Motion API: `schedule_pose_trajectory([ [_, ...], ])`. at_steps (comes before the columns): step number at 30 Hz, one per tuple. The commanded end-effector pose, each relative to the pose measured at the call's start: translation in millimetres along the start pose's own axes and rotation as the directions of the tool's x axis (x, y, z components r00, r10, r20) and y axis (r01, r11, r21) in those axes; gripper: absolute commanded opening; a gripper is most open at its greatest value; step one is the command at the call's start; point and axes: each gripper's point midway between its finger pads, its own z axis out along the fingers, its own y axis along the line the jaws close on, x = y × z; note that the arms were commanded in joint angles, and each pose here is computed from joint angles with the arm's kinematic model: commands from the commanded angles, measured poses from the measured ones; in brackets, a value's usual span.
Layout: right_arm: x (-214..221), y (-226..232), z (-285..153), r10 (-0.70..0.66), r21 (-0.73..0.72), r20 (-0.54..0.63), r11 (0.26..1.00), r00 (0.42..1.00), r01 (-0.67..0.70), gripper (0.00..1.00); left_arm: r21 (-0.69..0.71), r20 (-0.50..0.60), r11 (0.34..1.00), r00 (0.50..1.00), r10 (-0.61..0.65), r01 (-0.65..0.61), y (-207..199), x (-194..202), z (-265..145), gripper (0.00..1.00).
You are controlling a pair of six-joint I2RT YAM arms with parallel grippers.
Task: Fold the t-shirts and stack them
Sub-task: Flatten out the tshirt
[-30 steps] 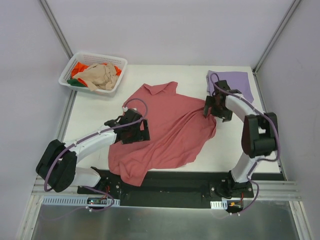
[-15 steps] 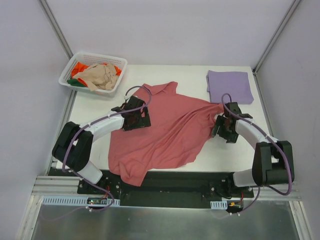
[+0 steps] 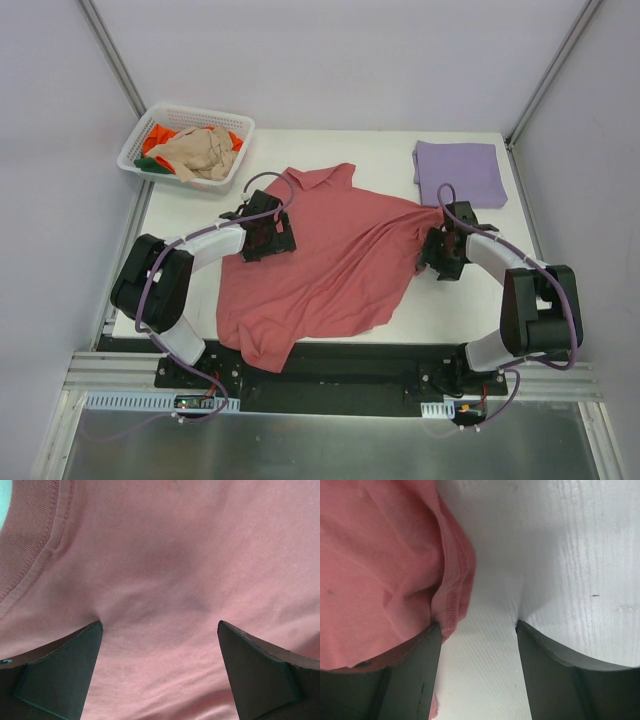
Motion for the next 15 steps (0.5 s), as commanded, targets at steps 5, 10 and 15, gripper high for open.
schedule_pose_trajectory([
  [5, -11, 46, -12, 0.011, -0.197, 0.021, 0.980, 1.000, -0.007, 0.63, -0.001, -0.041, 1.000, 0.999, 0.010, -0.010, 7, 11, 7, 0.99],
  [10, -14, 47, -1, 0.019, -0.179, 0.006, 0.984, 1.000, -0.017, 0.58, -0.007, -0.044, 1.000, 0.999, 0.015, -0.015, 9, 12, 8, 0.99],
  [15, -18, 58, 13, 0.018, -0.169, -0.012, 0.986, 1.000, -0.020, 0.52, -0.004, -0.045, 1.000, 0.999, 0.016, -0.016, 8, 11, 8, 0.99],
])
